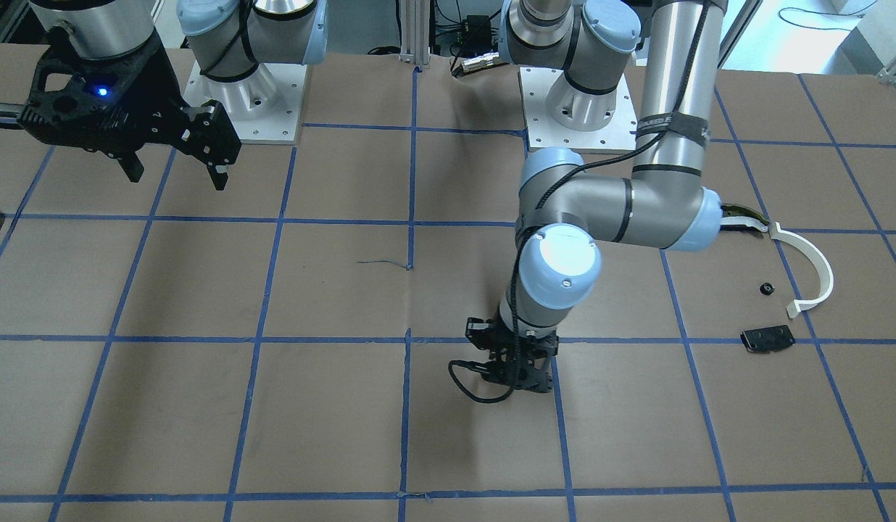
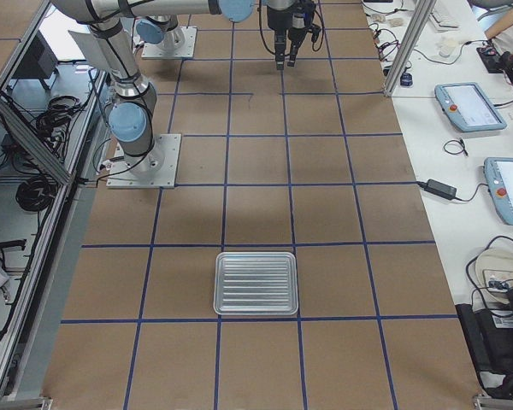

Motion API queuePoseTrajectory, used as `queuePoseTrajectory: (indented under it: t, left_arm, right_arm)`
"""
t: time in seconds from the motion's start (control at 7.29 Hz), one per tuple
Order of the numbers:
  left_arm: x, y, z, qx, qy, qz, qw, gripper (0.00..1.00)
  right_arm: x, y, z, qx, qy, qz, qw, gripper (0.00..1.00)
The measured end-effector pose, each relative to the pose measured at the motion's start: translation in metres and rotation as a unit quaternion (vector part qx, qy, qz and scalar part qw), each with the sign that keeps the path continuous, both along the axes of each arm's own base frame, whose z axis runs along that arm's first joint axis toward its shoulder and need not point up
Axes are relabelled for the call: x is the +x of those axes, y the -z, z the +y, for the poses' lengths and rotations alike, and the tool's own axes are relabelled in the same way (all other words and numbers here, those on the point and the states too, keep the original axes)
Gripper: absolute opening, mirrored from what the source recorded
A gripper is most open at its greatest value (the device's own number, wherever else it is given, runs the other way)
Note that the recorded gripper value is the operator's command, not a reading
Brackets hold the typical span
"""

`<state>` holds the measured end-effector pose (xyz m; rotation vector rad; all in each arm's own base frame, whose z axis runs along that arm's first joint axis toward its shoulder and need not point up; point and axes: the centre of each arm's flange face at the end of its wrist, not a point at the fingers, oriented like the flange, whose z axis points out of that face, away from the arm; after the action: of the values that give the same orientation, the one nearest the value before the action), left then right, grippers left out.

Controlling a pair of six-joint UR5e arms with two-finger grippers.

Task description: Place bearing gear from tray to pile

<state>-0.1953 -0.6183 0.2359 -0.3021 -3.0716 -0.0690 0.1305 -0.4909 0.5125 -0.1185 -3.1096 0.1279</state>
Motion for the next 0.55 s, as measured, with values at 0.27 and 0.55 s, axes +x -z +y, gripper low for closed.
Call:
queuePoseTrajectory:
  t: [0.27, 0.55]
  left_arm:
    - [0.131, -0.028, -0.02, 0.015, -0.002, -0.012, 0.9998, 0.0]
    - [0.28, -0.028, -0.003, 0.044, 0.025, -0.05, 0.9975, 0.0]
  right_arm:
    - [0.0, 0.001, 0.0, 0.002, 0.0, 0.0, 1.0, 1.0]
    - [0.0, 0.002, 0.0, 0.002, 0.0, 0.0, 1.0, 1.0]
